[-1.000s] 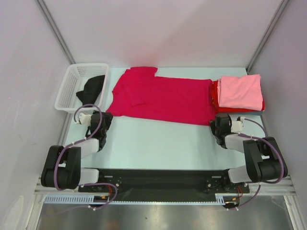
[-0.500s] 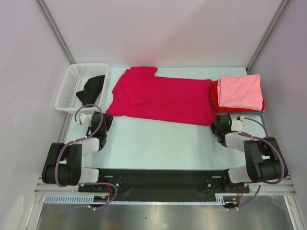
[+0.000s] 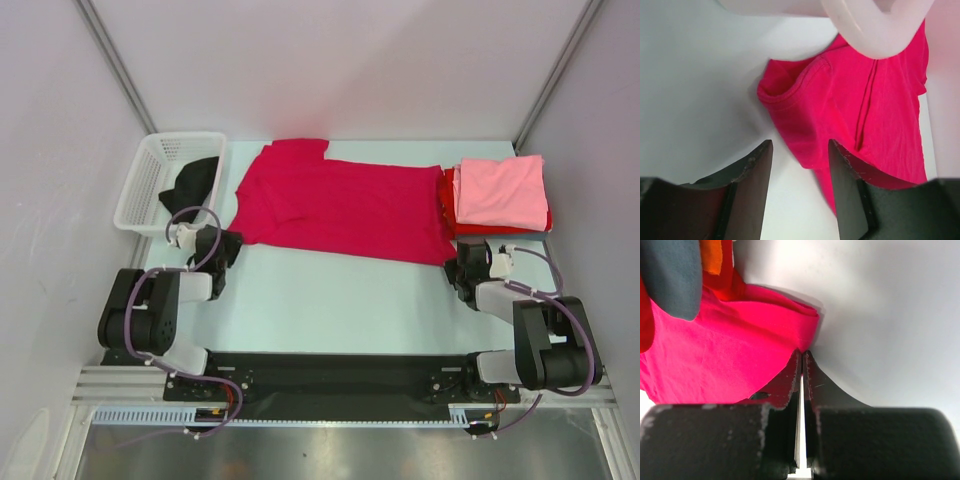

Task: Fold and stack the t-shirts
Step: Fold the tshirt

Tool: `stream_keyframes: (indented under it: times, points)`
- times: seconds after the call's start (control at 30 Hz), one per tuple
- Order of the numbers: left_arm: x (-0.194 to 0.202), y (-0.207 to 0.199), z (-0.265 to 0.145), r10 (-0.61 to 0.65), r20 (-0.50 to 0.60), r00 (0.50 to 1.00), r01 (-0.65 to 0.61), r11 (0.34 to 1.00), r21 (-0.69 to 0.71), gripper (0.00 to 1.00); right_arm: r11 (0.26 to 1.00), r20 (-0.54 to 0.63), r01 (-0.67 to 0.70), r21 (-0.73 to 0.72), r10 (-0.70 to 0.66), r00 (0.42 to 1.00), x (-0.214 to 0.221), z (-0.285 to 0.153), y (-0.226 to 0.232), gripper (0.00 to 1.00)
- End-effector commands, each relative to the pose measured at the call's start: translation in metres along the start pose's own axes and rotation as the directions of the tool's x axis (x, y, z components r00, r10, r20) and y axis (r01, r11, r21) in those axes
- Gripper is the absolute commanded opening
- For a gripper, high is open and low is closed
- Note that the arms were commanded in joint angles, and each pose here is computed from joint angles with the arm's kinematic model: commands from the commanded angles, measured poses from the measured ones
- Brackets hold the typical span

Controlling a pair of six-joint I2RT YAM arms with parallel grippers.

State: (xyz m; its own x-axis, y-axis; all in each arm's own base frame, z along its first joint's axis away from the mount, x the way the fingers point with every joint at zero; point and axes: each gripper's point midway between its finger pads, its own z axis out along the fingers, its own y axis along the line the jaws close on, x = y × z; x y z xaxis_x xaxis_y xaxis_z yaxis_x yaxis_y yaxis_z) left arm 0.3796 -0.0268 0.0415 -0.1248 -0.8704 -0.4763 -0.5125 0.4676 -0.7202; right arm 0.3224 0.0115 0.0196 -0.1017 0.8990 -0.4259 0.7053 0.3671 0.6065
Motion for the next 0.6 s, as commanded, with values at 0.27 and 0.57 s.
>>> stream_keyframes:
  times: [0.27,0.57]
  points:
    - [-0.009,-0.003,0.024,-0.049,0.074,0.996,0.050,0.999,-0.015,0.17,1.000,0.023,0.013,-0.018,-0.012,1.000,-0.008,-0.004,0.002,0.00]
    - [-0.047,-0.032,-0.012,-0.016,0.169,0.985,0.011,0.999,0.030,0.00,0.996,0.063,0.064,-0.062,-0.060,0.996,-0.028,-0.031,0.026,0.00]
